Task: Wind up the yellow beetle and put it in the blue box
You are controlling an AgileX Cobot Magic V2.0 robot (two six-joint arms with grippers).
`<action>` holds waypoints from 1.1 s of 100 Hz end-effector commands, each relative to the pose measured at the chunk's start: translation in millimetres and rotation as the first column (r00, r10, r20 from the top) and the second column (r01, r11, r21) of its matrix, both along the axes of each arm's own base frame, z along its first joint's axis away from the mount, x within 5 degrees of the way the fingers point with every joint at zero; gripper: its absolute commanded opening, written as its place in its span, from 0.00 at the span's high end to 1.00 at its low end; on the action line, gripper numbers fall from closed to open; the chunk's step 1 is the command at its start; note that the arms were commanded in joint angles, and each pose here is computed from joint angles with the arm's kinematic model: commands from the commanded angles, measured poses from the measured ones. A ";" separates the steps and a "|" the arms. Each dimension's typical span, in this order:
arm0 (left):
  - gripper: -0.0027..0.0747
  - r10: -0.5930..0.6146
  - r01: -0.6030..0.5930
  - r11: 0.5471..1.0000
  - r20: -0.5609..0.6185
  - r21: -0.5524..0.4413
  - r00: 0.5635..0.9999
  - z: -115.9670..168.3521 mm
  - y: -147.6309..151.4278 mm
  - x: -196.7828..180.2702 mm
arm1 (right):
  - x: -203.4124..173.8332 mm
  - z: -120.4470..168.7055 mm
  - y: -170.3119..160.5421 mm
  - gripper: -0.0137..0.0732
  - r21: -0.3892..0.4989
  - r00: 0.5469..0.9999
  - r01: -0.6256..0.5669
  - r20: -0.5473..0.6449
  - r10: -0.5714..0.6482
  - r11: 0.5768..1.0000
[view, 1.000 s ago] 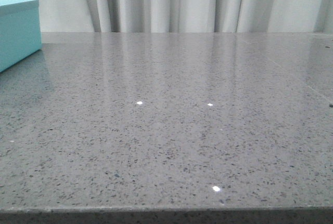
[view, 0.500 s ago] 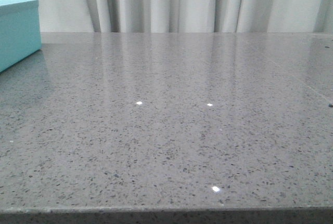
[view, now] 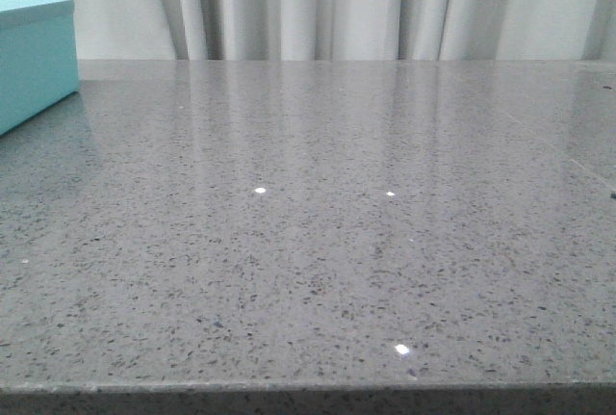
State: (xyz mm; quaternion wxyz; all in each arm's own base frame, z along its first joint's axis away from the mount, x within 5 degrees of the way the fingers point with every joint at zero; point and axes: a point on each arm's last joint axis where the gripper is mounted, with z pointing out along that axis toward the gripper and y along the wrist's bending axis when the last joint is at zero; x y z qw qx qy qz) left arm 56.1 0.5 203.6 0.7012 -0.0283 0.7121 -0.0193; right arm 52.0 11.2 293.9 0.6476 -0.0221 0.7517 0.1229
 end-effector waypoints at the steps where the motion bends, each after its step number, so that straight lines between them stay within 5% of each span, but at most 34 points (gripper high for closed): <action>1: 0.99 -0.006 0.008 1.000 0.087 -0.016 0.996 1.6 -0.3 -1.9 | 0.6 15.2 -0.2 0.92 -0.001 0.995 0.002 0.097 -0.002 1.000; 57: 0.99 -0.006 0.008 1.000 0.087 -0.016 0.996 1.6 -0.3 -1.9 | 2.9 10.5 -0.2 0.92 -0.001 0.993 0.012 0.115 -0.011 1.000; 87: 0.99 -0.006 0.008 1.000 0.087 -0.016 0.996 1.6 -0.3 -1.9 | 10.8 -24.0 -3.0 0.92 0.022 0.922 0.092 0.376 -0.093 0.996; 110: 0.99 -0.006 0.008 1.000 0.087 -0.016 0.996 1.6 -0.3 -1.9 | 7.2 -69.4 -6.4 0.92 -0.003 0.926 0.149 0.352 -0.138 0.989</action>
